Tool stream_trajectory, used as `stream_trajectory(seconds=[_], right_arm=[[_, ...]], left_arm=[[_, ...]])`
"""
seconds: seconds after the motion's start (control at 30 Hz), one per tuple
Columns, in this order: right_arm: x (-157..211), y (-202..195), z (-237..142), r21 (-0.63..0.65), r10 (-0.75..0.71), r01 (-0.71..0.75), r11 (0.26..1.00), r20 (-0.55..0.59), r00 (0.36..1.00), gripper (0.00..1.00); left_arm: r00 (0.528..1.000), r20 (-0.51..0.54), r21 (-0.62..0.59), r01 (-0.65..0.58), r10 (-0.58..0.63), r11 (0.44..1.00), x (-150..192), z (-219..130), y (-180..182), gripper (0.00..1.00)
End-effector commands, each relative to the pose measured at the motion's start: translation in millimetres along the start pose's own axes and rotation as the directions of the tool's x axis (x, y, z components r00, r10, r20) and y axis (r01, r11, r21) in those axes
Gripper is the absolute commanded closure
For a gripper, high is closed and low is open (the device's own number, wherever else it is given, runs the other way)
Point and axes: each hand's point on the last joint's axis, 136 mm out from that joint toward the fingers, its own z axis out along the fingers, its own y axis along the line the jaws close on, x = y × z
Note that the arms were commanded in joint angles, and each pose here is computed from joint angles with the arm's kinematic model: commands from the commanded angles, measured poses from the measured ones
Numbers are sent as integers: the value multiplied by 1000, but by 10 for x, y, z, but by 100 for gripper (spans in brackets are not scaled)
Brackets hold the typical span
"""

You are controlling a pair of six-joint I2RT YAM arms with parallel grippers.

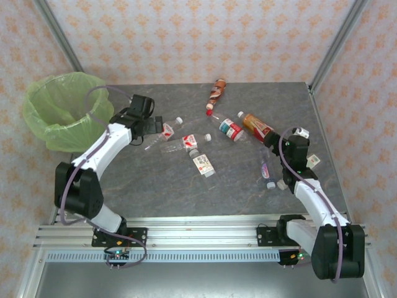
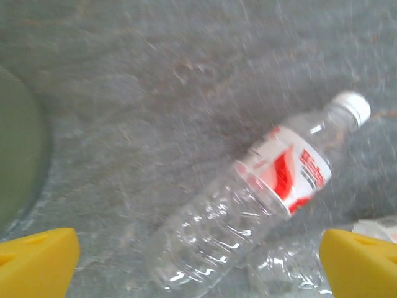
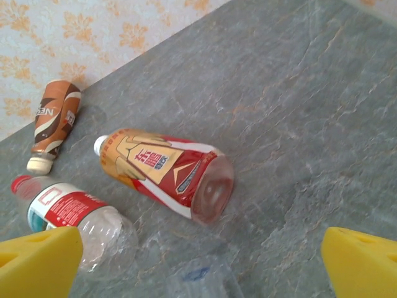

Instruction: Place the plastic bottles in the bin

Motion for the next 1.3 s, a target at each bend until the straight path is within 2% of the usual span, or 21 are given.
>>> stream_trajectory(seconds=[0.0,0.27,0.43,0.53,0.77,0.9,1.13,1.27], right_arm=[[-146,168,-56,-61,39,-40,997,-3,999,1],[-124,63,-89,-16,46,-46,999,13,999,1],[-88,45,-104,-14,50,-49,999,9,999,1],[-73,30,-101,-11,57,-57,998,7,998,1],[-46,26,-124,-11,61,-61,998,-2,998,1],[-10,42,-144,-22,59,-59,998,-21,998,1],[64,24,-184,-25,62,-63,998,-40,997,1],[104,37,-190,-33,57,-59,998,-58,997,1]], left_arm=[[985,-141,101,-89,103,991,189,109,-205,0],[945,-152,102,-278,291,955,146,519,-304,0],[919,-196,53,-339,342,939,120,789,-275,0],[904,-234,105,-342,358,934,184,968,-398,0],[876,-224,186,-391,427,901,286,1137,-631,3],[873,-236,162,-397,426,903,280,1201,-602,9],[899,-216,123,-362,381,924,244,1207,-565,19],[910,-200,119,-345,363,931,233,1186,-563,30]])
